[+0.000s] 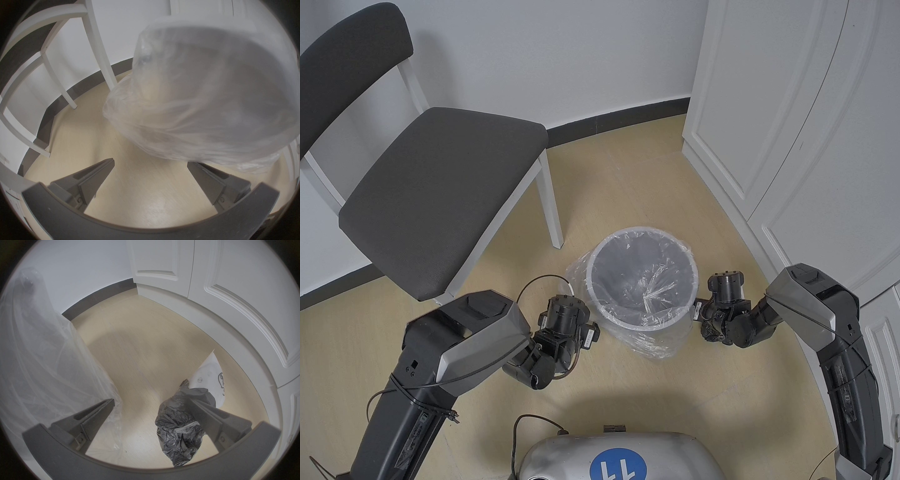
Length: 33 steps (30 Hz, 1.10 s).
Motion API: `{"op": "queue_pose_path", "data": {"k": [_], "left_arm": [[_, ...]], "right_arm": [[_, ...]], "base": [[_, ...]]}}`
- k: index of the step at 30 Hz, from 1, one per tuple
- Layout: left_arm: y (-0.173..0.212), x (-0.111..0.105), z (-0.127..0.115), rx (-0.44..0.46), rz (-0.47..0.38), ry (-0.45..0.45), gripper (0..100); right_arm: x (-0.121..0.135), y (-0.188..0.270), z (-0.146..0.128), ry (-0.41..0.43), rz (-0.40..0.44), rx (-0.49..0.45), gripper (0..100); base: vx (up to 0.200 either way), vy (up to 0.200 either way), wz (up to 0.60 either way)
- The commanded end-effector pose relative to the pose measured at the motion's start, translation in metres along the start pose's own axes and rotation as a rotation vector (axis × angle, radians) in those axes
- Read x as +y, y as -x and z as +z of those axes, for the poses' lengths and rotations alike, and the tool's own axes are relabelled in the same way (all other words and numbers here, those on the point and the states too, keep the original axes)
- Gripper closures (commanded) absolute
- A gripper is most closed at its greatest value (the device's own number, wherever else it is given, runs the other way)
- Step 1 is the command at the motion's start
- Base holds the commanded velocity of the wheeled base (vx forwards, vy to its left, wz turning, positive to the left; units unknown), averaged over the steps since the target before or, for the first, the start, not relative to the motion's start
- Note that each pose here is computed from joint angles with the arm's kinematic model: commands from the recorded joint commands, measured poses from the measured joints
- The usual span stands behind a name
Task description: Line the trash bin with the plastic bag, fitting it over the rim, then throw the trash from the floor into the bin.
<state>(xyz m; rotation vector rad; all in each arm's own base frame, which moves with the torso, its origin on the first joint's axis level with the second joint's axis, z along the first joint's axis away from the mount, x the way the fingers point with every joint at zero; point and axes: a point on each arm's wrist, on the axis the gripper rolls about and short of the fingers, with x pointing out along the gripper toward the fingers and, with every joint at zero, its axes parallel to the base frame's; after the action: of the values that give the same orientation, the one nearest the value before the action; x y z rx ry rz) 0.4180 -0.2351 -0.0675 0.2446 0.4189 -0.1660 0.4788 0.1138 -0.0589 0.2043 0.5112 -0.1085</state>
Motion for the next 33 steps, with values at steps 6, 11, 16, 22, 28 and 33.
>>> {"op": "queue_pose_path", "data": {"k": [6, 11, 16, 22, 28, 33], "left_arm": [[-0.038, 0.030, 0.015, -0.007, 0.076, 0.041, 0], [-0.046, 0.043, 0.019, 0.044, 0.097, 0.037, 0], [-0.006, 0.065, 0.013, 0.126, 0.085, 0.024, 0], [0.042, 0.074, 0.025, 0.028, 0.064, 0.045, 0], [0.069, 0.083, 0.027, 0.046, 0.071, 0.015, 0], [0.068, 0.087, 0.040, -0.003, 0.129, 0.030, 0]], "right_arm": [[-0.001, 0.002, 0.000, 0.008, -0.001, 0.005, 0], [-0.002, 0.002, 0.001, 0.009, -0.002, 0.004, 0], [-0.007, 0.002, 0.000, 0.029, -0.012, 0.008, 0], [-0.009, 0.003, 0.000, 0.023, 0.013, -0.010, 0], [-0.015, 0.003, 0.004, 0.025, 0.004, -0.017, 0], [-0.020, 0.003, 0.010, 0.020, 0.010, -0.023, 0]], "base": [[0.000, 0.000, 0.00], [0.000, 0.000, 0.00], [0.000, 0.000, 0.00], [0.000, 0.000, 0.00], [0.000, 0.000, 0.00], [0.000, 0.000, 0.00]]}}
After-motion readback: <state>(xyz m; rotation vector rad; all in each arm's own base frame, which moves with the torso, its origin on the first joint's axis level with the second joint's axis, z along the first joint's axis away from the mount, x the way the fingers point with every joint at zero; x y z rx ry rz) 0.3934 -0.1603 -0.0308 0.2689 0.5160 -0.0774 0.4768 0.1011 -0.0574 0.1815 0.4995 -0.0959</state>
